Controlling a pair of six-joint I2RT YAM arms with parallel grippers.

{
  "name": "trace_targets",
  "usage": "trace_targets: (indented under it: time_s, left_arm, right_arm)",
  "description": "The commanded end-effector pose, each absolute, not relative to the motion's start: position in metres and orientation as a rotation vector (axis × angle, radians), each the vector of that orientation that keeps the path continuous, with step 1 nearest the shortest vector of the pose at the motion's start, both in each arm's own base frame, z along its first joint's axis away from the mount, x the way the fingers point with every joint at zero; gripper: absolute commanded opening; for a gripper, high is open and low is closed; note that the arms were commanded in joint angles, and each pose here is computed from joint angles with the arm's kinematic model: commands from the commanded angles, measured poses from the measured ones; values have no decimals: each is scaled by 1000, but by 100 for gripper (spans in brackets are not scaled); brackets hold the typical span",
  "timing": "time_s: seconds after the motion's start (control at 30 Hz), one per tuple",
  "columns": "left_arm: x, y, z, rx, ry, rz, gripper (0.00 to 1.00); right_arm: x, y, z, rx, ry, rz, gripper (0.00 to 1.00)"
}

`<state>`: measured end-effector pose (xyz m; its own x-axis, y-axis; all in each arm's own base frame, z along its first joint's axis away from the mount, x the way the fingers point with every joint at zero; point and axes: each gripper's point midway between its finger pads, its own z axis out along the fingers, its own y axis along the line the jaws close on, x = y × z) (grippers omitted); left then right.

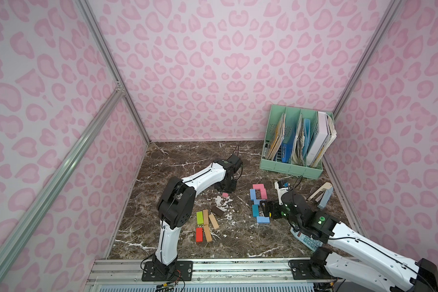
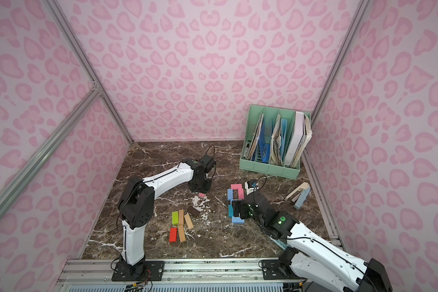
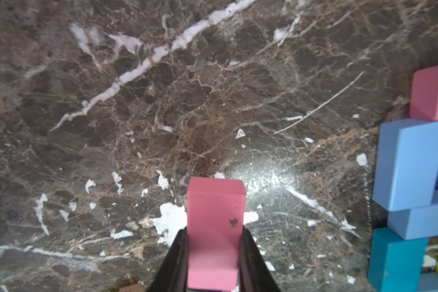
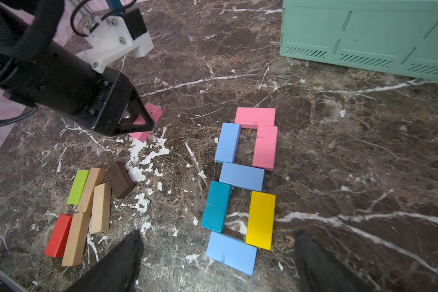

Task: Assemble the number 8 with building blocks
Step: Place the building block at the center of the board.

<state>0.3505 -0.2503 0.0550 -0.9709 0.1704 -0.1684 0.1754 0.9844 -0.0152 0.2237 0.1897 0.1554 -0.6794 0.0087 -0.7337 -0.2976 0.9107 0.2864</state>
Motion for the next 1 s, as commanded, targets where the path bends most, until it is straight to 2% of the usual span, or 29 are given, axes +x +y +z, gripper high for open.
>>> trace_targets:
  time_s: [0.0,0.23,0.43,0.5,0.7,0.97]
  left_arm:
    - [349,-251,46,264,2994,-25,21]
    - [348,-250,26,246,3030,-3,26]
    - [348,-250,36,206,3006,-26,50]
    - [349,-248,48,181,2977,-44,64]
    - [350,-226,100,62,2844,-64,86]
    - [326,-161,171,-93,2671,-77,95]
  right_arm:
    - [222,191,152,-217,2279,506,95]
    - [220,195,145,-253,2291,515,95]
    - [223,200,147,-314,2274,506,97]
    - [225,203,152,-343,2252,501,98]
    - [236,222,173,-578,2106,462,99]
    - [264,275,174,-1034,1985,428,99]
